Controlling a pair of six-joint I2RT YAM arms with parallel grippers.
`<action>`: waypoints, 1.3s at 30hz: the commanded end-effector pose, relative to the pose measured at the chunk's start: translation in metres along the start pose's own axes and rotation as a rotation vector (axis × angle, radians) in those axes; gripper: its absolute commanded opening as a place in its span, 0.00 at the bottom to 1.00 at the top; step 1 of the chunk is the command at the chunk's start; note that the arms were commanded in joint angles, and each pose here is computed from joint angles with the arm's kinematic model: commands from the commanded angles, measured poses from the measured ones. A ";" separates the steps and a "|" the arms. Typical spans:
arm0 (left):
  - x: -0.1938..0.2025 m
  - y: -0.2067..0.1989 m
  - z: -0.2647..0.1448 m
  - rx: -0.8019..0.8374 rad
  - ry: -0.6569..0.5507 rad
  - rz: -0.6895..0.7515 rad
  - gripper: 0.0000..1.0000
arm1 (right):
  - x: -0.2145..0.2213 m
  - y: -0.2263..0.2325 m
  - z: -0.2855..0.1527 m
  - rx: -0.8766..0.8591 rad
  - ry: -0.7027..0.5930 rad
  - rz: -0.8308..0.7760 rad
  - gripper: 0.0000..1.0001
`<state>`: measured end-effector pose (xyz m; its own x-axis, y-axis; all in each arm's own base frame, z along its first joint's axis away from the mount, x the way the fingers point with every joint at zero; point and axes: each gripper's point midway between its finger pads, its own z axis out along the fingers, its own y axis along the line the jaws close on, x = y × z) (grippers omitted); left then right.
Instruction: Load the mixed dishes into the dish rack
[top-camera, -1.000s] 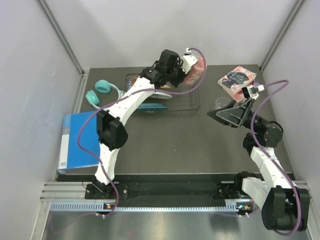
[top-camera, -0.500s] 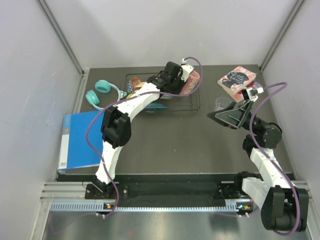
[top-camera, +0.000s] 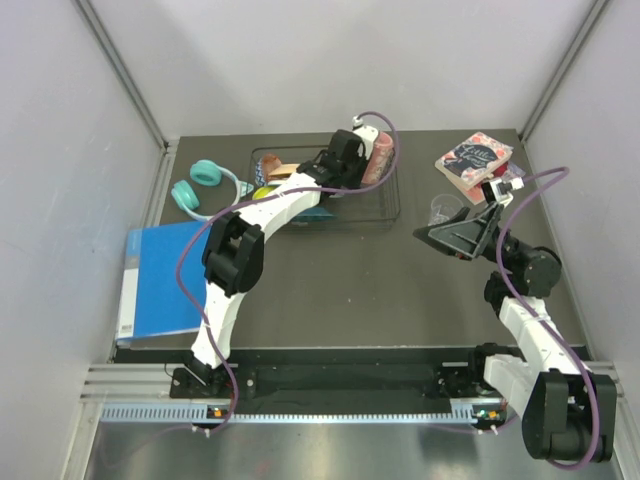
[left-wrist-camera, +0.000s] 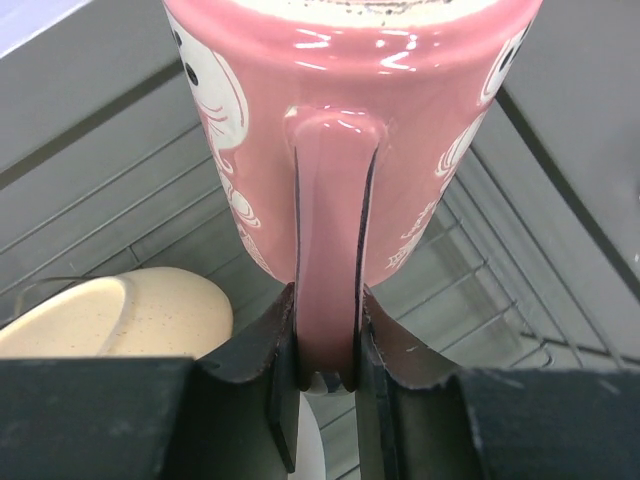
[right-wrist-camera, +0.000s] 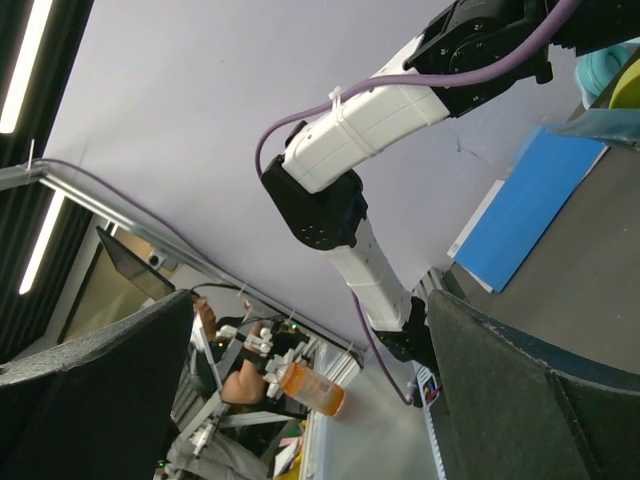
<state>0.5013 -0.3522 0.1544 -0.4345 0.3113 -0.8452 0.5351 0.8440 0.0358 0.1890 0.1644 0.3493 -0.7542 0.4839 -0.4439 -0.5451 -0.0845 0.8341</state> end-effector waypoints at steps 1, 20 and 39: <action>-0.070 -0.002 -0.008 -0.025 -0.251 -0.096 0.00 | 0.003 0.013 -0.002 -0.057 0.010 -0.165 1.00; -0.012 -0.045 0.018 -0.010 -0.134 -0.098 0.00 | 0.009 0.006 -0.005 -0.035 0.018 -0.145 1.00; 0.074 -0.069 -0.020 0.040 0.100 -0.061 0.90 | 0.005 -0.005 -0.003 0.002 0.018 -0.115 1.00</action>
<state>0.4383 -0.3795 0.0730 -0.5485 0.3009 -0.7801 0.5084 0.8607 -0.0255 0.1888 0.1655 0.3357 -0.7467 0.4690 -0.4717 -0.5580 -0.0556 0.8280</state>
